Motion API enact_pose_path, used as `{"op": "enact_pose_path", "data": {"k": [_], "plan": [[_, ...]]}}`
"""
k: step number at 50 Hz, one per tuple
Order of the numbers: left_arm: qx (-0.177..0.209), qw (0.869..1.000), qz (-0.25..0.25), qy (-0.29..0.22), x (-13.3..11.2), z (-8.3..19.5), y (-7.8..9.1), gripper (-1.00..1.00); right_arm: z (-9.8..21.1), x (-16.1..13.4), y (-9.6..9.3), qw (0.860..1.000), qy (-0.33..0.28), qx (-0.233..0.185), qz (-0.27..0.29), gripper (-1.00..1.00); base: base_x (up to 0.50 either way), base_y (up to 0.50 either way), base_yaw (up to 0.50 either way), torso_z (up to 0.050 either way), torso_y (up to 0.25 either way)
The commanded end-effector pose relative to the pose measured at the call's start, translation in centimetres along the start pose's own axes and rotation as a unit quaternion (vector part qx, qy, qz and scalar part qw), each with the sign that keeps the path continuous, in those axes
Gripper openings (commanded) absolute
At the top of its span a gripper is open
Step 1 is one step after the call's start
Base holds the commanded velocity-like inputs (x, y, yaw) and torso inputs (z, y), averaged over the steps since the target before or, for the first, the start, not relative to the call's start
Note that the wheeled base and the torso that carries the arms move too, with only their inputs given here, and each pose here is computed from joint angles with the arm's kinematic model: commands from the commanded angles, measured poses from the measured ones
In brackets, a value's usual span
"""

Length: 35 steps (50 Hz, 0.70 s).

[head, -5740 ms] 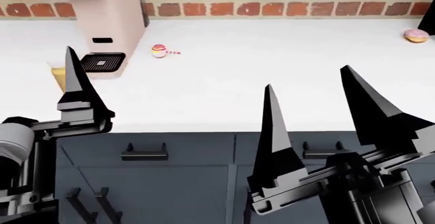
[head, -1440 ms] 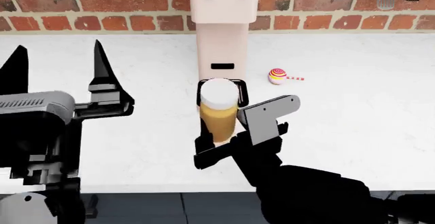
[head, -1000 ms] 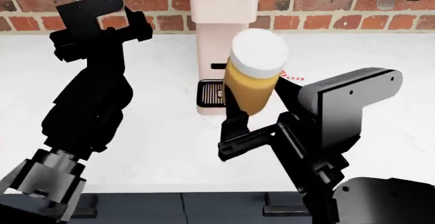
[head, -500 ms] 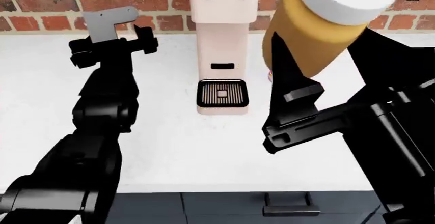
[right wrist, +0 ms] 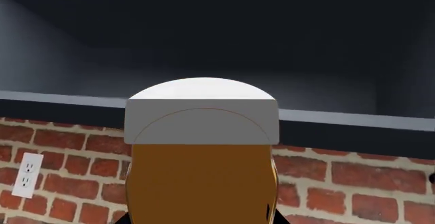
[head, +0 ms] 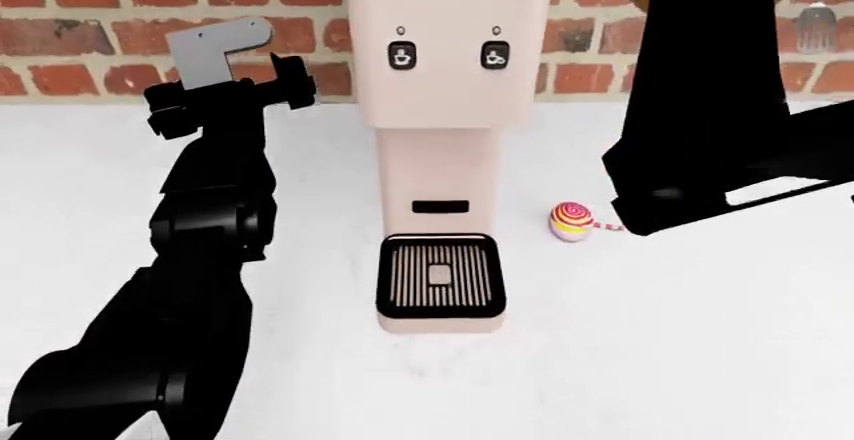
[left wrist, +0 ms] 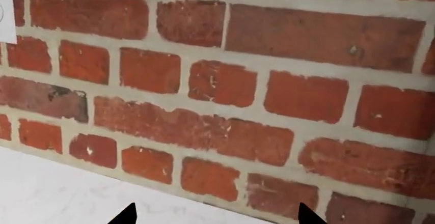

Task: Pick the bar and peanut butter from the counter and place them in the cabinets closest to them.

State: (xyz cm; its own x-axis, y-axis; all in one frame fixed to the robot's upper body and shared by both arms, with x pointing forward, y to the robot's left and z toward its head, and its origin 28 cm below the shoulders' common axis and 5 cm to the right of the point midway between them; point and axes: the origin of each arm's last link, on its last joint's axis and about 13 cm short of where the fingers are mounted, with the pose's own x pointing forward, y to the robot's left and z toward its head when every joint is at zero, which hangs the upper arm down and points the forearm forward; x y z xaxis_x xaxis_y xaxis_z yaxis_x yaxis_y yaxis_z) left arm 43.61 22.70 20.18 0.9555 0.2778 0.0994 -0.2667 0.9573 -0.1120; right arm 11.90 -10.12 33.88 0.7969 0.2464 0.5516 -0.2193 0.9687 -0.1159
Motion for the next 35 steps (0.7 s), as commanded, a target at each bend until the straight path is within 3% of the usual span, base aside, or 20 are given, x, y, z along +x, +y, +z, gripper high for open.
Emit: {"op": "enact_pose_path", "data": {"k": [1,29,35], "plan": [[-0.004,1.000,0.000,-0.002,0.01,0.01,-0.02,1.00,1.44,0.05,-0.06,0.999,-0.028,-0.018,-0.009,-1.00,0.50,0.00,0.00,0.000,0.000],[-0.006,1.000,-0.001,0.000,0.01,0.01,0.01,1.00,1.47,-0.07,0.02,0.999,-0.033,-0.021,-0.001,-1.00,0.50,0.00,0.00,0.000,0.001],[-0.005,1.000,-0.002,0.001,0.00,-0.04,0.02,1.00,2.07,-0.07,0.47,0.998,-0.050,-0.037,-0.004,-1.00,0.00,0.00,0.00,0.000,0.000]]}}
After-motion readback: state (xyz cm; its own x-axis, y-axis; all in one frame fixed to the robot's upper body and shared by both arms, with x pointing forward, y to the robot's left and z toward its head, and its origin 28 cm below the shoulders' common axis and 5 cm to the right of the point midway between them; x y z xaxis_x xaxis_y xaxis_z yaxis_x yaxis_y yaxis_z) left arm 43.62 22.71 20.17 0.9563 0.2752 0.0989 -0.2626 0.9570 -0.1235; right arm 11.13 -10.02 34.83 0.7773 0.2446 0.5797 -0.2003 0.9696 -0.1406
